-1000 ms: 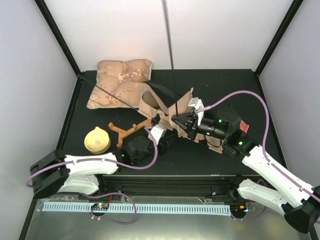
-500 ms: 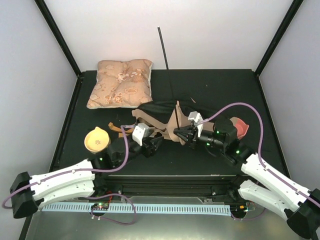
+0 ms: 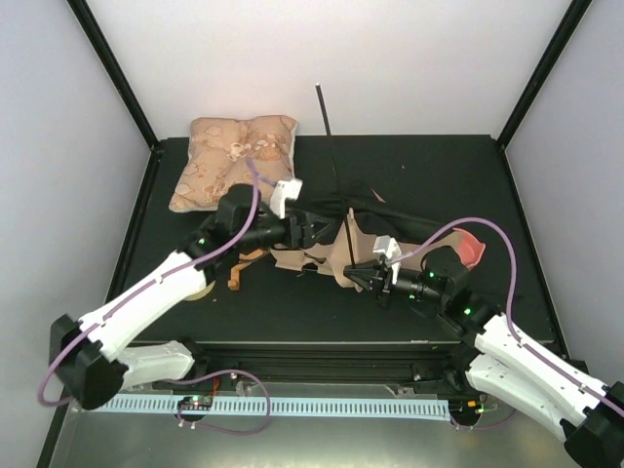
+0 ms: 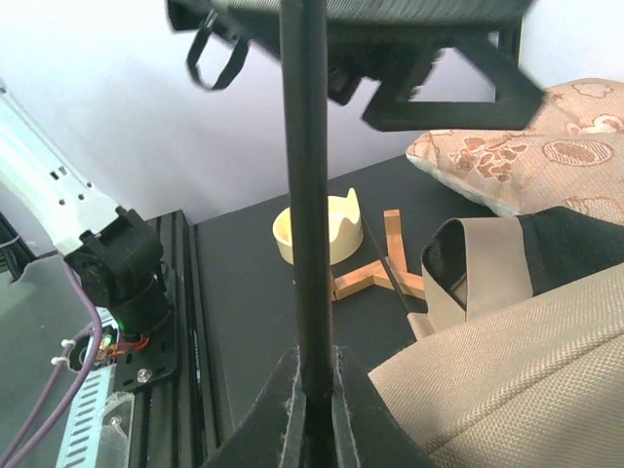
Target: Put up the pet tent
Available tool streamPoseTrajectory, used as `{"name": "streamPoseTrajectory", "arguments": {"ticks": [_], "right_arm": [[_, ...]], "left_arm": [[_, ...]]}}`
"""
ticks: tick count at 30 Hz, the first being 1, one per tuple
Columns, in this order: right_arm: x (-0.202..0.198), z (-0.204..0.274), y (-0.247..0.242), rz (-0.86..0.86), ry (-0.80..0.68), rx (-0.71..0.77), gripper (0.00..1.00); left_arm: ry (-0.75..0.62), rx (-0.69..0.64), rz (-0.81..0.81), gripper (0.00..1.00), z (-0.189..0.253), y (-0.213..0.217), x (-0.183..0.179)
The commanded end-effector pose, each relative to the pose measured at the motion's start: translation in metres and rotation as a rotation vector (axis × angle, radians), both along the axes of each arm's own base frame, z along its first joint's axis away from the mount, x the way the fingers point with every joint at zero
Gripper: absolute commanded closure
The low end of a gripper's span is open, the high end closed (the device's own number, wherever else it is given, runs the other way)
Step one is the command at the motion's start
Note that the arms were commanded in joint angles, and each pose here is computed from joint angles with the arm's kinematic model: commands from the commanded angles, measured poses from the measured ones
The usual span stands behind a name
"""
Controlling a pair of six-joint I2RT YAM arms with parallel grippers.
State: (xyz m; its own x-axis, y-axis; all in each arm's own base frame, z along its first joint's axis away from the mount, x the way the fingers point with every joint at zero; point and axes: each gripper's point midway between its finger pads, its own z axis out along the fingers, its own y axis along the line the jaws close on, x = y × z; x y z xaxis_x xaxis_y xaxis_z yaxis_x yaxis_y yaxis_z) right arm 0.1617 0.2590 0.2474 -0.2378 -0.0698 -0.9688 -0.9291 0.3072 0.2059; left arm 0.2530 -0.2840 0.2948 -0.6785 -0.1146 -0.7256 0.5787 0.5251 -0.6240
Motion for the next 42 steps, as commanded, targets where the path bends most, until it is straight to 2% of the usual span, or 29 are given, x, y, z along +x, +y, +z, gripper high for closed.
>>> {"name": "streamPoseTrajectory", "arguments": {"ticks": [1, 7, 11, 20, 24, 31, 36, 38, 42], "right_arm": [[-0.006, -0.043, -0.005, -0.007, 0.16, -0.083, 0.99], [-0.007, -0.047, -0.007, -0.008, 0.162, -0.087, 0.99], [-0.008, -0.049, -0.007, -0.004, 0.165, -0.091, 0.99], [-0.008, -0.053, -0.007, -0.008, 0.177, -0.092, 0.99], [-0.009, -0.053, -0.007, -0.006, 0.181, -0.093, 0.99], [-0.01, -0.055, -0.007, -0.003, 0.193, -0.087, 0.99], [-0.011, -0.055, -0.007, 0.0, 0.197, -0.084, 0.99], [-0.011, -0.054, -0.007, 0.001, 0.197, -0.082, 0.99], [-0.012, -0.051, -0.006, 0.007, 0.198, -0.074, 0.99]], "left_arm": [[0.157, -0.035, -0.188, 0.17, 0.013, -0.03, -0.011], [0.252, 0.011, -0.229, 0.03, -0.005, -0.056, 0.01], [0.309, 0.097, -0.223, 0.03, -0.023, -0.066, 0.015], [0.243, 0.19, -0.116, 0.06, -0.02, -0.057, 0.028], [0.091, 0.12, -0.063, 0.07, 0.021, -0.039, 0.023], [-0.22, -0.152, 0.038, 0.13, 0.107, 0.012, -0.005], [-0.532, -0.384, -0.199, 0.17, 0.173, 0.018, -0.07], [-0.575, -0.431, -0.265, 0.18, 0.184, 0.016, -0.083], [-0.571, -0.413, -0.323, 0.23, 0.182, 0.004, -0.08]]}}
